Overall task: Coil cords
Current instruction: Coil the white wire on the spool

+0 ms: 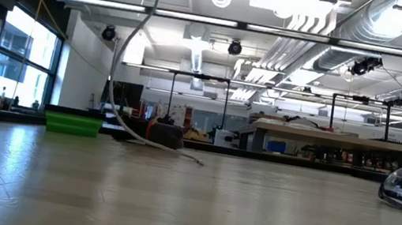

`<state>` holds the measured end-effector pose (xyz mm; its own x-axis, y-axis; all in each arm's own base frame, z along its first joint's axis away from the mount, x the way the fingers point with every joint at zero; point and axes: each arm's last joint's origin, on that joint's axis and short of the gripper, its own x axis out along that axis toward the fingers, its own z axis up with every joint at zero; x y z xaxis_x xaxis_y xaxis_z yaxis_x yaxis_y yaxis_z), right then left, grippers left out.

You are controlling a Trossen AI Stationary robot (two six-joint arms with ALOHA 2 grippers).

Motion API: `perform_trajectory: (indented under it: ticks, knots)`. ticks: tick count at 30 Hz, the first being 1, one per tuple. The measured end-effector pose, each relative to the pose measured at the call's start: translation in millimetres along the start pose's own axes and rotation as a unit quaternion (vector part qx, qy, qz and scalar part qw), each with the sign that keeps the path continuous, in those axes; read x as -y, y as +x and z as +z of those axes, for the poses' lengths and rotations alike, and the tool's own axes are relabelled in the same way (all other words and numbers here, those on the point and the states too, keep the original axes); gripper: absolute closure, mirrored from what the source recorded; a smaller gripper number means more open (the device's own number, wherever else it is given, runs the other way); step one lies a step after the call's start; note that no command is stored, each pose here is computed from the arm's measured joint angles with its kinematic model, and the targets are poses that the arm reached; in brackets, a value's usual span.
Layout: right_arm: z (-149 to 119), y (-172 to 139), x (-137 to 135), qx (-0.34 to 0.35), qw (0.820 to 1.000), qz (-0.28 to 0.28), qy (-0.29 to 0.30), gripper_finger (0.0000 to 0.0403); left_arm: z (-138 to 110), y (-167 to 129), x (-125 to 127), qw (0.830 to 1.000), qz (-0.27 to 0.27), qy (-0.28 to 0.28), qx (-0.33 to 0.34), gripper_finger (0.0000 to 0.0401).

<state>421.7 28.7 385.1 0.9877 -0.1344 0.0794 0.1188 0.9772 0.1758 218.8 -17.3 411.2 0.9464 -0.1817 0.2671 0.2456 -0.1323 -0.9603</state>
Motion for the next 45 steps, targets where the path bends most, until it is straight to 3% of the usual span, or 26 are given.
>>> perform_trajectory:
  ticks: [9, 21, 37, 45]
  knots:
    - [-1, 0, 1, -0.007, 1.0, 0.001, -0.009, 0.0403, -5, -5, -1, 1.0, 0.023, -0.002, -0.015, 0.0401]
    - [-6, 1, 24, -0.068, 0.997, 0.001, -0.031, 0.0403, 2, -49, -2, 0.987, 0.149, 0.04, 0.034, 0.0401]
    - [-6, 4, 52, -0.088, 0.996, -0.014, -0.032, 0.0402, 2, -49, -7, 0.984, 0.17, 0.051, 0.0, 0.0401]
    - [-7, 4, 55, -0.097, 0.994, -0.029, -0.03, 0.0402, 9, -66, -2, 0.974, 0.187, 0.106, 0.07, 0.0401]
